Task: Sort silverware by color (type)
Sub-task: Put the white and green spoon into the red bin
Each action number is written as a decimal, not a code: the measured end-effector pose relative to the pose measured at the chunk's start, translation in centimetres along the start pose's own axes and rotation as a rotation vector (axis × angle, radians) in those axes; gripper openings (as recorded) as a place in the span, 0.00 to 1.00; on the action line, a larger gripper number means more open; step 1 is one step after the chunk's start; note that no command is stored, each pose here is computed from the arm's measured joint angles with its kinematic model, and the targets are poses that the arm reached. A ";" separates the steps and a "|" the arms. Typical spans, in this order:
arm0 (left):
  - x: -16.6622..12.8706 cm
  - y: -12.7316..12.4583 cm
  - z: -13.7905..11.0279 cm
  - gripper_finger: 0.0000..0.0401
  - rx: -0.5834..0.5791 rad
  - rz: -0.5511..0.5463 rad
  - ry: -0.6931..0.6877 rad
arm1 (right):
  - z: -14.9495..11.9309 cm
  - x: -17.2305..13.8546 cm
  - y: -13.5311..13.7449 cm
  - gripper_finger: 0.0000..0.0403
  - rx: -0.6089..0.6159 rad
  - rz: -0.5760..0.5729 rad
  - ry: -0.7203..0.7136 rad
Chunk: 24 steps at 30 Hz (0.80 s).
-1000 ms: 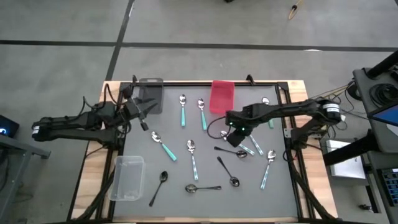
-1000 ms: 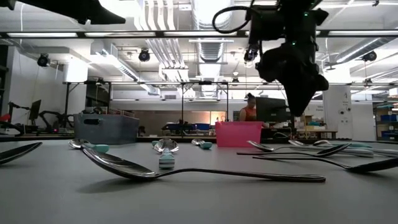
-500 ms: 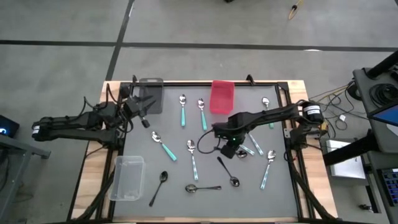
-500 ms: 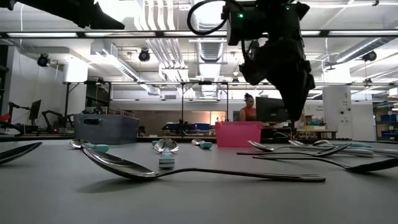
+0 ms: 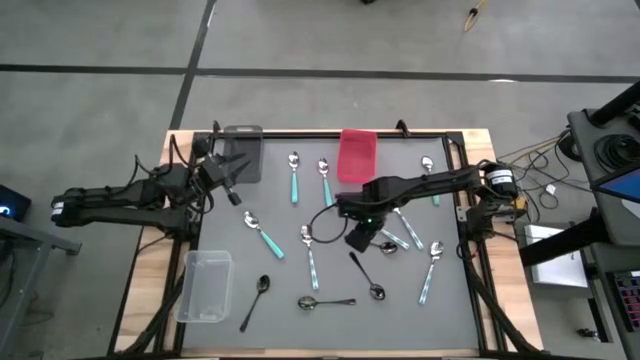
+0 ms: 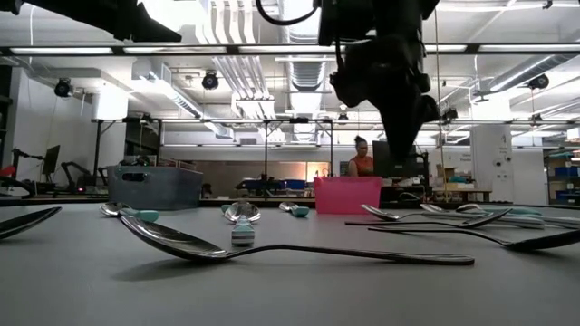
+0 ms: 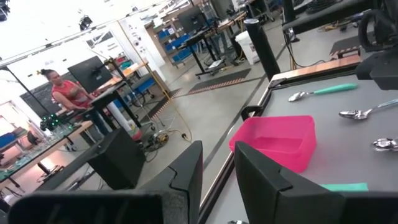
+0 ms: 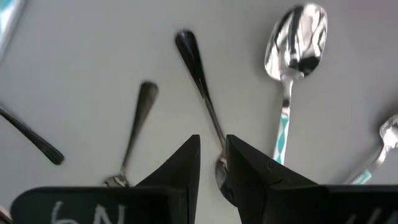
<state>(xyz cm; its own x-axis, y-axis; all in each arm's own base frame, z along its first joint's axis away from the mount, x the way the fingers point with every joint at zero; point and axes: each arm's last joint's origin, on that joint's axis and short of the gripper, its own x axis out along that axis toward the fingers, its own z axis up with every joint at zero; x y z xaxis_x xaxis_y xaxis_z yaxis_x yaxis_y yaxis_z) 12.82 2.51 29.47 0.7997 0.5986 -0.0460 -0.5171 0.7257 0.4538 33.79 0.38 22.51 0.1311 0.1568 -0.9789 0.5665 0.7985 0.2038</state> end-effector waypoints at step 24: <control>0.0 -0.1 -0.2 0.19 0.028 -0.007 0.015 | 3.6 -1.1 2.2 0.17 0.037 0.273 -0.349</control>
<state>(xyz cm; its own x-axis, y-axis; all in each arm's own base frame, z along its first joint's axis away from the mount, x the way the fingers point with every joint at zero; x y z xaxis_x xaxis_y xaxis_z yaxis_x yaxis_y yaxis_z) 12.83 2.51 29.29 0.7985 0.5986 -0.0629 -0.5023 0.7203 0.4785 37.81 -0.08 24.13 0.5429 0.1487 -0.8266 0.5007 0.7329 0.4607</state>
